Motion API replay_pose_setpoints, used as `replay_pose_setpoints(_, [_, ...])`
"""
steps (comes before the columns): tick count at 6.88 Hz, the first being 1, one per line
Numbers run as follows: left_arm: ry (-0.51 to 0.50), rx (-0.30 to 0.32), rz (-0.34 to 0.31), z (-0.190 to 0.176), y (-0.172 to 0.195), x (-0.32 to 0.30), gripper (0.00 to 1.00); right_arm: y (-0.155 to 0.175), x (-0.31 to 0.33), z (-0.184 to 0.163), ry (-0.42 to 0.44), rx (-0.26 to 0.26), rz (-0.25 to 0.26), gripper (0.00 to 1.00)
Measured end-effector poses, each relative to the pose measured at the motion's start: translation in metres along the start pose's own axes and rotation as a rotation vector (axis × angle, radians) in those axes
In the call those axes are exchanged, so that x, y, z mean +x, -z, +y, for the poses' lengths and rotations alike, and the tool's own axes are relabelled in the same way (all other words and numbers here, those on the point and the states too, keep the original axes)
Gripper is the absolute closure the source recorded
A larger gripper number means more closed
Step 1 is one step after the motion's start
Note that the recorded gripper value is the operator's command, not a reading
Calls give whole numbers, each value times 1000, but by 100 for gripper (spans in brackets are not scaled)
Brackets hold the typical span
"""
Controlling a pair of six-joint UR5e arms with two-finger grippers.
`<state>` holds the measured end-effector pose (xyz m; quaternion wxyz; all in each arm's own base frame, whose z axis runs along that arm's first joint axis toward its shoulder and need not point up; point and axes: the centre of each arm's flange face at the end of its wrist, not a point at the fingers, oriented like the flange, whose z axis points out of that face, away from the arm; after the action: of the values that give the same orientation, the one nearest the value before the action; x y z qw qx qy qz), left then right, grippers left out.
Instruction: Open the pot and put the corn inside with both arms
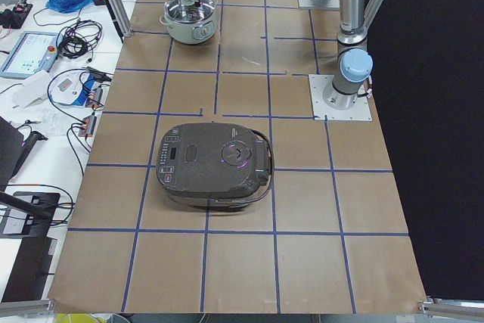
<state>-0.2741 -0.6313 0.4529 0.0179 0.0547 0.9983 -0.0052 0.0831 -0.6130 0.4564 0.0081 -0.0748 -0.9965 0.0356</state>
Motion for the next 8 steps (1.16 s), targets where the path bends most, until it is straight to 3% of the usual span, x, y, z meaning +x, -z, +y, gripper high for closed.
replay_pose_setpoints(2, [27, -2, 2, -37, -33, 68, 0, -96, 33, -55, 90, -4, 2, 6])
replay_pose_setpoints(4, [27, 28, 20, -53, -51, 98, 0, -189, 83, -90, 132, 11, 7, 14])
replay_pose_setpoints(7, [100, 50, 59, -54, -62, 128, 0, -252, 120, -105, 185, -4, 6, 16])
replay_pose_setpoints(8, [129, 49, 71, -55, -71, 138, 0, -264, 128, -105, 189, -12, 4, 32])
